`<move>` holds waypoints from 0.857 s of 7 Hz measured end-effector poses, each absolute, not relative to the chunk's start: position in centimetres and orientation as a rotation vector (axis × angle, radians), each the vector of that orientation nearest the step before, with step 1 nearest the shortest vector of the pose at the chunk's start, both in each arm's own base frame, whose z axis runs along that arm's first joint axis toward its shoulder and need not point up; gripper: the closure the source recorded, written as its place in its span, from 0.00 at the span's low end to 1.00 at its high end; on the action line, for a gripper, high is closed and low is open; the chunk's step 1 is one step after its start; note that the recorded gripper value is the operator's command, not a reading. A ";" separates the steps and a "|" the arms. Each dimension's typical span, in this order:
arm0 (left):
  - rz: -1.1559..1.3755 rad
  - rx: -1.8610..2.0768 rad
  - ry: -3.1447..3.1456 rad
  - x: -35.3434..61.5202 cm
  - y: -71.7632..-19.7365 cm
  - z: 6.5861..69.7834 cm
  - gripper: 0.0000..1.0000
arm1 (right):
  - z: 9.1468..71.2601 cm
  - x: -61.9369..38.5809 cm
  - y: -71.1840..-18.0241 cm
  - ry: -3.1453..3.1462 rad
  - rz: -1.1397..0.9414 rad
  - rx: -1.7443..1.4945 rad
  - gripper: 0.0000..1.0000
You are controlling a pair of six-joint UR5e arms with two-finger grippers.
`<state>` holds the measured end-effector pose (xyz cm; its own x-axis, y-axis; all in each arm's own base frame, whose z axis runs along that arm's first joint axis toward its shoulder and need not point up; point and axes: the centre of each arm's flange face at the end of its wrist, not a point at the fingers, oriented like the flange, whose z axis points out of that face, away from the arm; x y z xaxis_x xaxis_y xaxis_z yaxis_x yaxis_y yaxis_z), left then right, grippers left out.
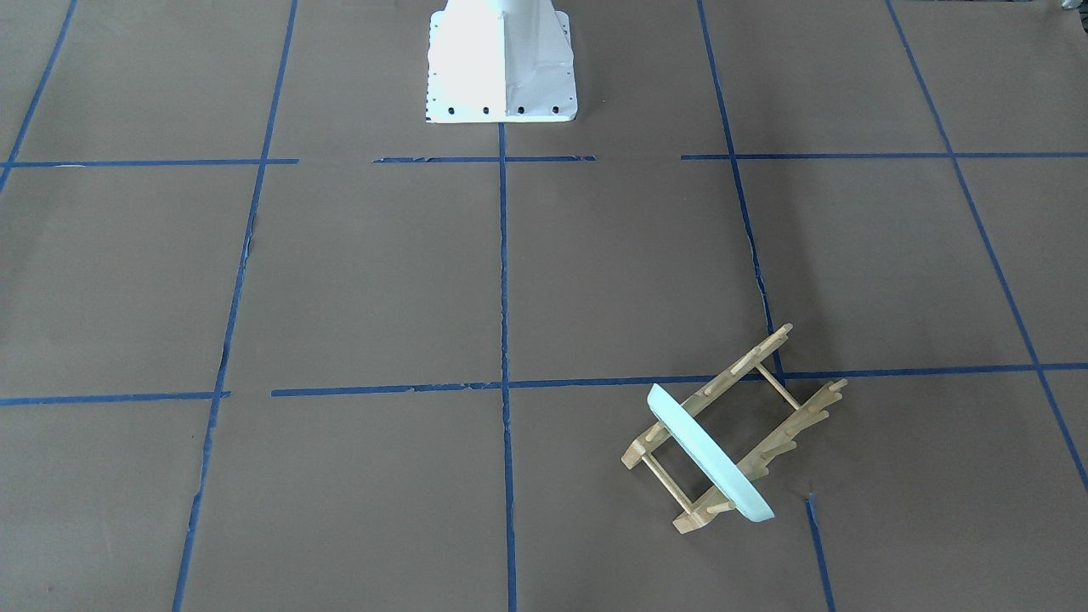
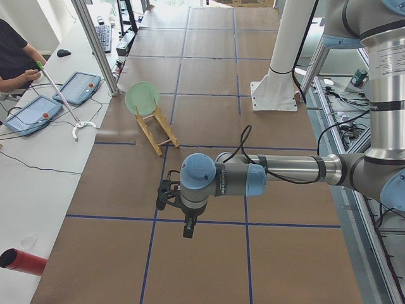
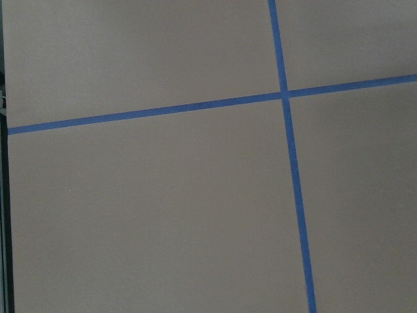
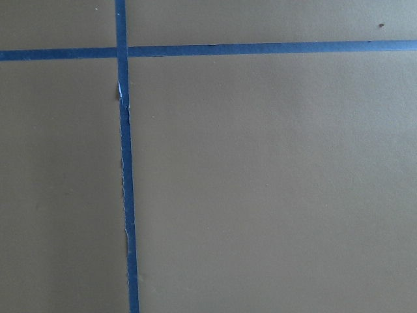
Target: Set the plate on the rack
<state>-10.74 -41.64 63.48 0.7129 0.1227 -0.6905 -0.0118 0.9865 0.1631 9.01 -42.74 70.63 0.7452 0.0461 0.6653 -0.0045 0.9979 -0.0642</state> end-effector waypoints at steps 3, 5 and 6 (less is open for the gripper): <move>0.087 0.142 0.700 -8.3 -44.5 61.3 0.00 | 70.6 9.0 -42.7 -0.730 0.028 -0.060 0.00; 0.082 0.126 0.748 -7.9 -44.7 61.3 0.00 | 70.6 9.0 -42.7 -0.730 0.028 -0.060 0.00; 0.074 0.104 0.805 -7.5 -44.3 61.6 0.00 | 70.6 9.0 -42.7 -0.730 0.028 -0.060 0.00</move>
<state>-7.53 -44.27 61.58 0.6910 0.1055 -0.7151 -0.0266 0.9923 0.1206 9.01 -42.74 70.63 0.7452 0.0461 0.6653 -0.0045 0.9979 -0.0642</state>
